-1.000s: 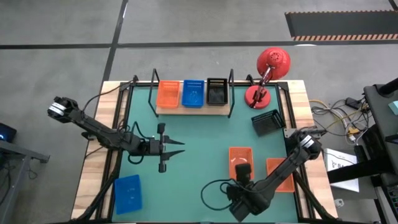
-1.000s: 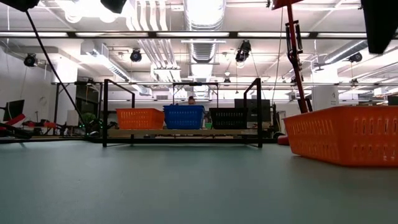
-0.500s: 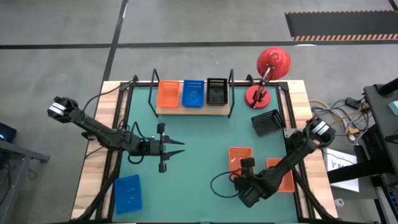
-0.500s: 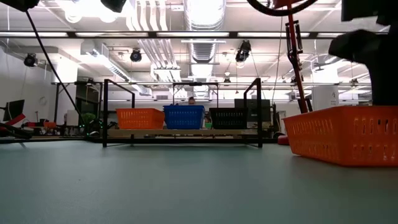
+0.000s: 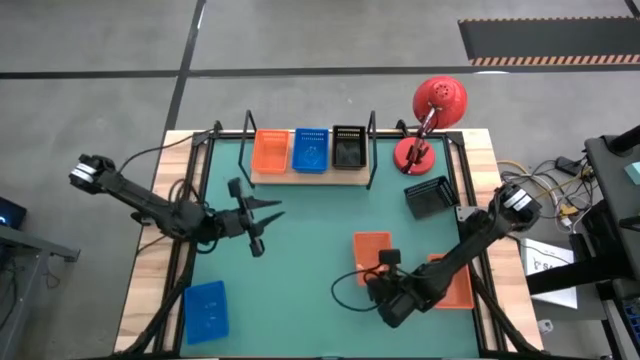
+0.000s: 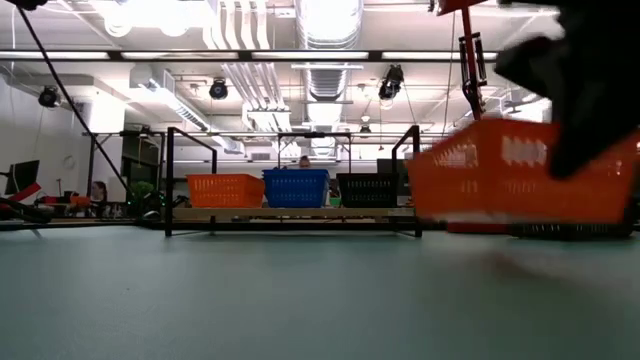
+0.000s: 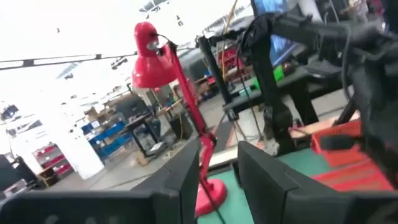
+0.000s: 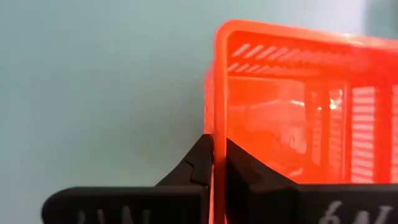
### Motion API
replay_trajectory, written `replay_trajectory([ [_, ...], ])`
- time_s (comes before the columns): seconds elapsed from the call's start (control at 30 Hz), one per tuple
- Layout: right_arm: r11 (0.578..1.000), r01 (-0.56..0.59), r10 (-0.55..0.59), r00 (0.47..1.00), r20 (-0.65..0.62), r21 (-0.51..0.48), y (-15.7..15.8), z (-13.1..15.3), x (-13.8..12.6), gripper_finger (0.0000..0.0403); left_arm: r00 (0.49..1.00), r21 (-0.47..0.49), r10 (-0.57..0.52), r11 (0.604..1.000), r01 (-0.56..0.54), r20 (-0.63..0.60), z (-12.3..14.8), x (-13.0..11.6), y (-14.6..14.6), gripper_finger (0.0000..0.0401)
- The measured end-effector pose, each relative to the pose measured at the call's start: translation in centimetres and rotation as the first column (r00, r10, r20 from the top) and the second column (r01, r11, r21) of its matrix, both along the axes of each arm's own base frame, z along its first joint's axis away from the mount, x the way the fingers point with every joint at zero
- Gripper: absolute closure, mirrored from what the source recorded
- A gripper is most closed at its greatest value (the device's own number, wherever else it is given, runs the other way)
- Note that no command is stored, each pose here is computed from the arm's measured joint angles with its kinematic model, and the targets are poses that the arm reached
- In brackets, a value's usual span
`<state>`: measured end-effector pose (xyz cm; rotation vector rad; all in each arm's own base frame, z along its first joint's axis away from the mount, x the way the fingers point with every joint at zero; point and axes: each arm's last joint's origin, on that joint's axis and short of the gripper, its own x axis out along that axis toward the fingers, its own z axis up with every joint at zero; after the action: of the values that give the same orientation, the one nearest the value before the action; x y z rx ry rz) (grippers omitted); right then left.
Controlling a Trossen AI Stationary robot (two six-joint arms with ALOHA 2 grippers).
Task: Stack baskets on shelf by color
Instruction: Stack the left orange basket on top of the orange basket on the shelf
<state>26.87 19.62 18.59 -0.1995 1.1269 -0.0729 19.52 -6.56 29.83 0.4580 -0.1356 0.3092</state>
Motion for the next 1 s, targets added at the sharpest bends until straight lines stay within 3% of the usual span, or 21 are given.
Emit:
replay_trajectory([
  [0.23, 0.996, 0.0, 0.012, 0.991, 0.133, -0.088, -1.5, 3.5, 3.3, 0.0394, 1.0, 0.008, 0.018, 1.0, -0.018, 0.021, -0.6, -2.4, 1.3, 0.0306],
  [0.37, 0.986, 0.066, -0.031, 0.974, 0.223, -0.151, -3.6, 5.0, 5.4, 0.0394, 0.999, -0.006, 0.017, 1.0, -0.017, 0.043, -1.4, -3.7, 1.8, 0.0306],
  [0.5, 0.978, 0.143, -0.083, 0.935, 0.345, -0.153, -6.1, 6.5, 7.9, 0.0394, 0.997, -0.023, 0.017, 1.0, -0.015, 0.078, -1.6, -4.7, 2.3, 0.0306],
  [0.7, 0.976, 0.114, -0.005, 0.867, 0.499, -0.188, -8.7, 7.7, 10.9, 0.0394, 0.995, -0.029, 0.017, 0.999, -0.014, 0.094, -2.2, -5.4, 2.6, 0.0306],
  [1.0, 0.963, 0.149, -0.006, 0.847, 0.532, -0.225, -12.5, 7.4, 13.0, 0.0394, 0.995, -0.002, 0.025, 1.0, -0.025, 0.099, -2.0, -5.7, 2.7, 0.0306],
])
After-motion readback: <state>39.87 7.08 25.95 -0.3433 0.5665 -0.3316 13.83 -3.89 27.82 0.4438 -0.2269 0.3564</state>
